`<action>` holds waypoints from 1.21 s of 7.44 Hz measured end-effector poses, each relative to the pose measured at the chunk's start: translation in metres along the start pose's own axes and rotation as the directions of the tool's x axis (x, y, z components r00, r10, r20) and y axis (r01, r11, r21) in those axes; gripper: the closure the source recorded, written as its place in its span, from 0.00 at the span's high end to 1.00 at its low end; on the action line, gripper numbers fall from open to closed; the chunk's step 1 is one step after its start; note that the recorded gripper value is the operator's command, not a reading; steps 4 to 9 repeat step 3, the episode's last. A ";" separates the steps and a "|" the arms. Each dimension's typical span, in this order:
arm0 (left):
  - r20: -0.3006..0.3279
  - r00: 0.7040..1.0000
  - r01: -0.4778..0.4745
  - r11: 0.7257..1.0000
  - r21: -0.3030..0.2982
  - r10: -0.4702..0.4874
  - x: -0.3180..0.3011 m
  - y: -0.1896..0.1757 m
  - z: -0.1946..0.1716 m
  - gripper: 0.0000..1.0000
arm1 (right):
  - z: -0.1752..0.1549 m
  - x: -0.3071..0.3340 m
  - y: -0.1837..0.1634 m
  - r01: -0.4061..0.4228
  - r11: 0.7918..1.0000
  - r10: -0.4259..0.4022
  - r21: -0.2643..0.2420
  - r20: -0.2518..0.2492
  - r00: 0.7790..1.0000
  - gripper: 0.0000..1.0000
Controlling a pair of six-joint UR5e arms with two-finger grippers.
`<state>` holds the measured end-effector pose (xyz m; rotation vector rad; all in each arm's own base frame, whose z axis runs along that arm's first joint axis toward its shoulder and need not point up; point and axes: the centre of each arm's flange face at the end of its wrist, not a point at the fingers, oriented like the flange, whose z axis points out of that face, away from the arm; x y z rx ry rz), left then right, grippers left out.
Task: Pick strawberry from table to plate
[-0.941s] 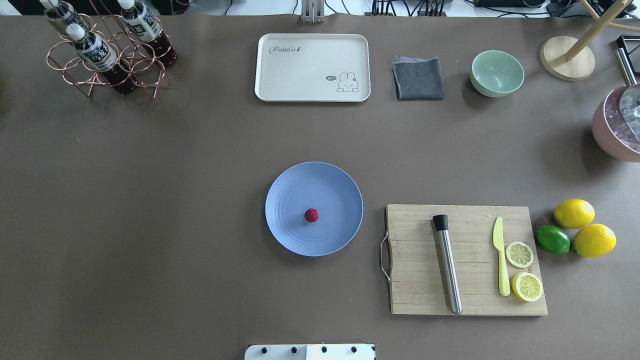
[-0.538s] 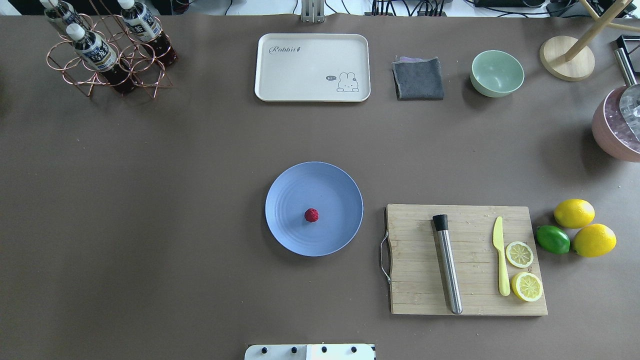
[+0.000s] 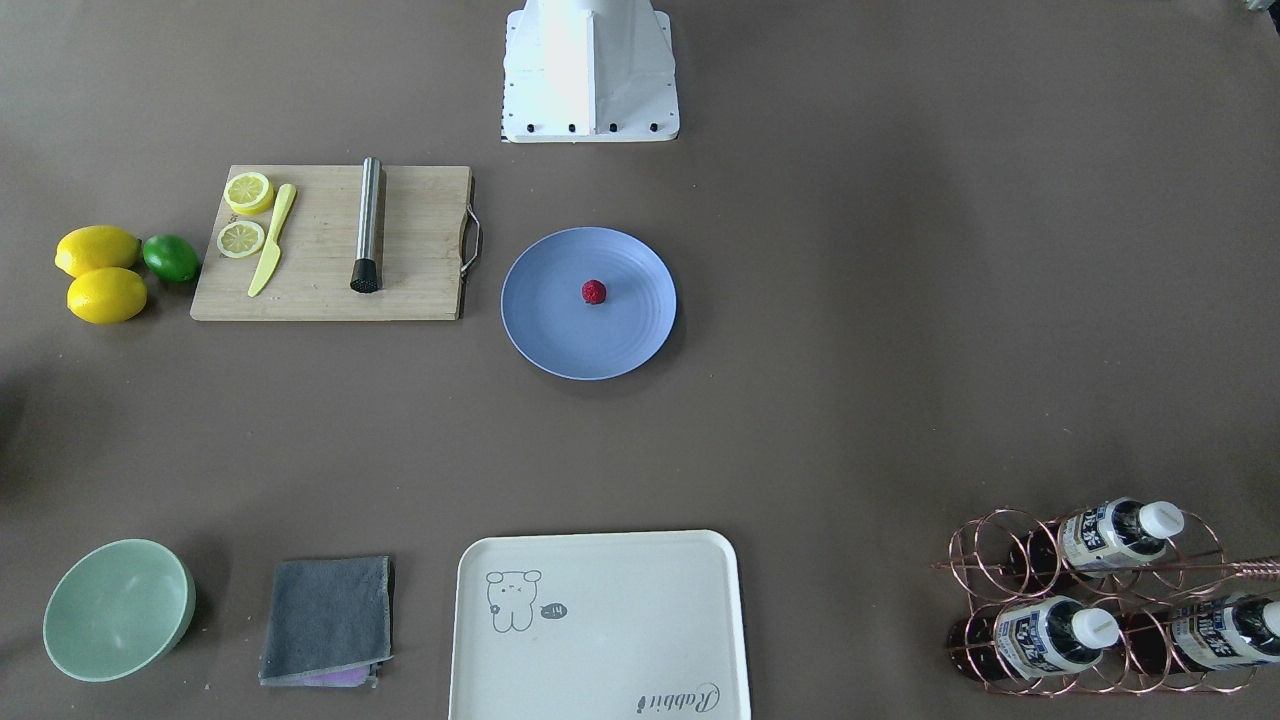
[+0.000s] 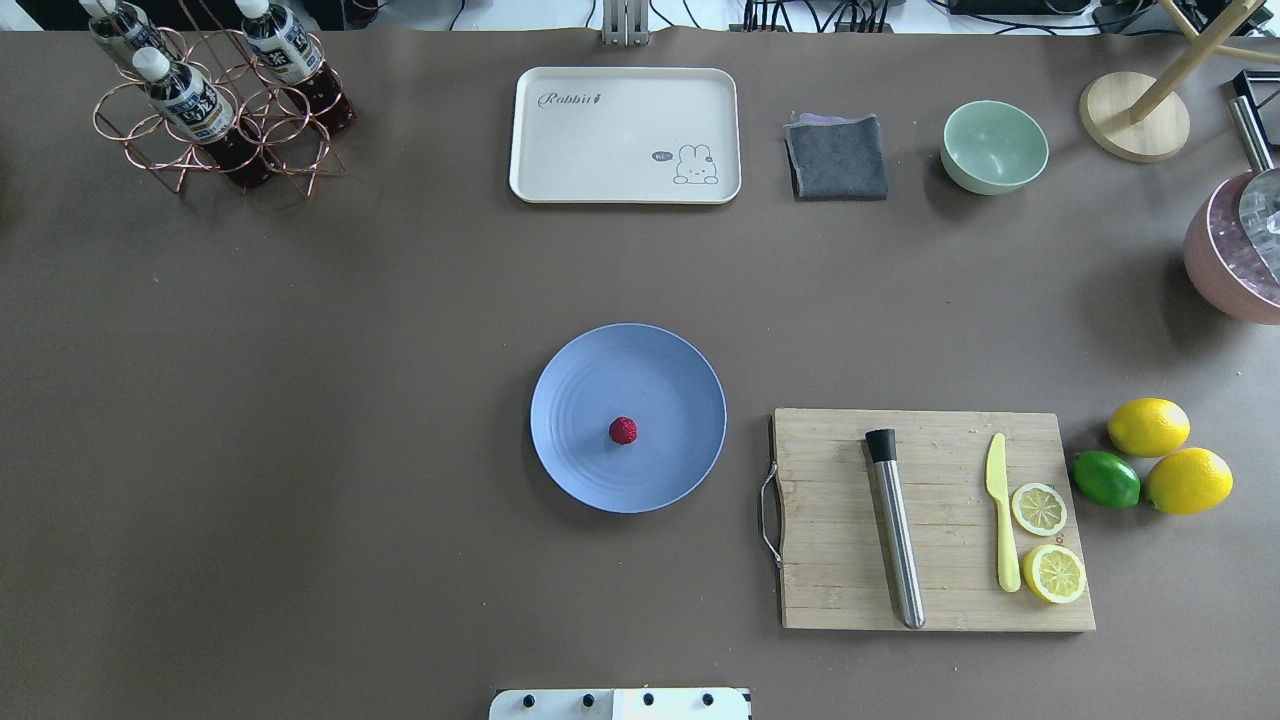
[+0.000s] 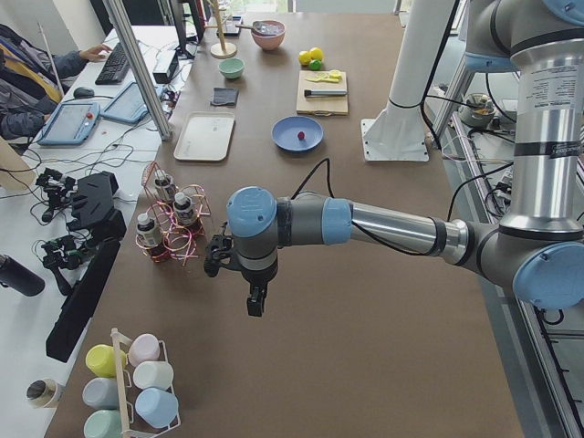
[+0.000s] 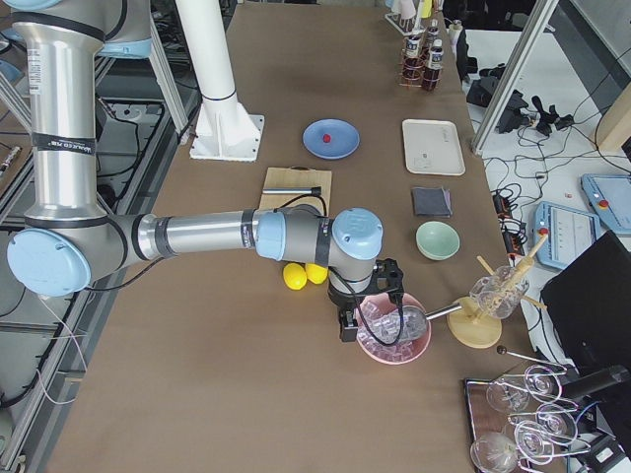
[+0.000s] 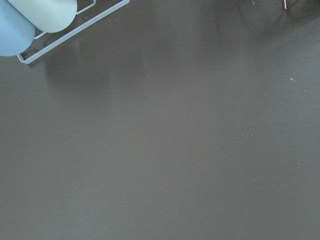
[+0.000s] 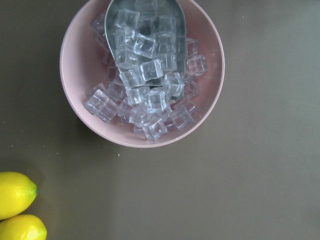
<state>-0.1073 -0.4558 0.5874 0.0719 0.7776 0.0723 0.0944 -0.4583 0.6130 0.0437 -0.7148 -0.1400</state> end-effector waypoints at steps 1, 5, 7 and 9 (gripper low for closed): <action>0.000 1.000 0.000 1.000 0.000 0.000 0.000 0.000 0.000 0.97 | 0.000 -0.001 -0.001 0.003 1.000 -0.003 -0.001 -0.001 1.000 1.00; -0.001 1.000 0.003 1.000 -0.004 -0.003 -0.002 0.004 0.002 0.97 | 0.000 -0.002 -0.001 0.004 1.000 -0.004 -0.001 -0.002 1.000 1.00; -0.001 1.000 0.003 1.000 -0.004 -0.003 -0.002 0.004 0.002 0.97 | 0.000 -0.002 -0.001 0.004 1.000 -0.004 -0.001 -0.002 1.000 1.00; -0.001 1.000 0.003 1.000 -0.004 -0.003 -0.002 0.004 0.002 0.97 | 0.000 -0.002 -0.001 0.004 1.000 -0.004 -0.001 -0.002 1.000 1.00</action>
